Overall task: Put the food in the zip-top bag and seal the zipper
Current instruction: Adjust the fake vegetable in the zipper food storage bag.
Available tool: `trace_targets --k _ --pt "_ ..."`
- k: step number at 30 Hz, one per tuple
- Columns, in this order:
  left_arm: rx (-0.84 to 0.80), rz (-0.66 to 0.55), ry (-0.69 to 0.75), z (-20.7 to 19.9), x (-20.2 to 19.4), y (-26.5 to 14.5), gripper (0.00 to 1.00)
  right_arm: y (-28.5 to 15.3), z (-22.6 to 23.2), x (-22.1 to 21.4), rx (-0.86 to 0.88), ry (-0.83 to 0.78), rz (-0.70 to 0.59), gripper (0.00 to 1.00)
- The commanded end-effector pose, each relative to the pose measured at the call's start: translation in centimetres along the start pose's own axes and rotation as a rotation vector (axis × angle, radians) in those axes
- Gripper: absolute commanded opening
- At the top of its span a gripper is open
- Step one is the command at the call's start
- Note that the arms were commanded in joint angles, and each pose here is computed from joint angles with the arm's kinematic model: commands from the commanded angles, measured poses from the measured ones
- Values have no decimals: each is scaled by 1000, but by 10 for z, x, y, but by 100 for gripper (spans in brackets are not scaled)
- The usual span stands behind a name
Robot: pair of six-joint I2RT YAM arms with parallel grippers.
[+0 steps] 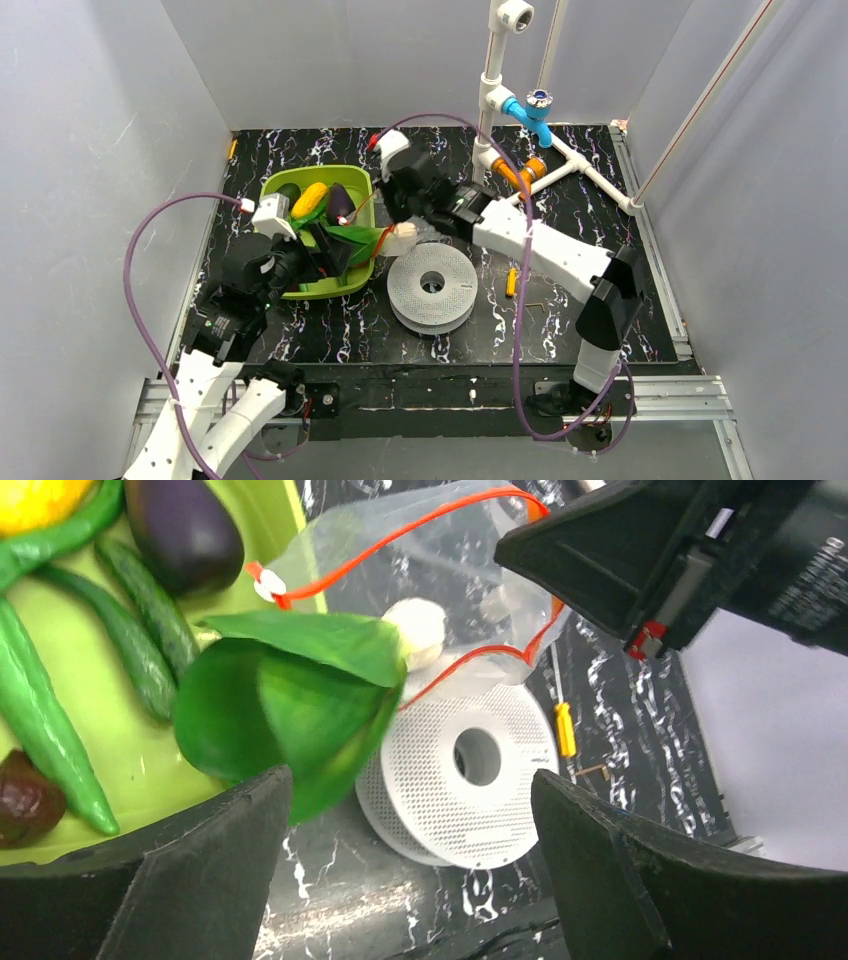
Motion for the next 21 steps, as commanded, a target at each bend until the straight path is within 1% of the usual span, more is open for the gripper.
trace_targets --k 1,5,10,13,16,17,19,21 --pt "3 -38 3 -13 31 -14 89 -11 -8 38 207 168 -91 1" --pt "43 31 -39 -16 35 -13 95 -10 -8 33 299 215 -65 1" --pt "138 97 -103 -5 25 1 96 -10 -10 30 359 268 -55 1" --pt "209 153 -199 1 14 12 96 -10 -13 31 359 278 -52 1" --pt "356 198 -366 16 -4 19 98 -11 -13 31 363 281 -54 1" --pt "376 212 -412 17 -9 24 98 -11 -13 31 365 281 -54 1" --pt "351 242 -454 13 -15 36 98 -11 -12 30 371 282 -52 1" --pt "330 244 -486 12 -17 50 98 -11 -11 30 375 283 -50 1"
Point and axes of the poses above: each gripper's point midway between its finger pads, its own y axis out along the fingers, its own z axis along the line the jaws close on, x = y × z, the point moved 3 cm from there along -y, back along the fingers, and after that the axes turned 2 degrees about y, right-handed, at the moved point
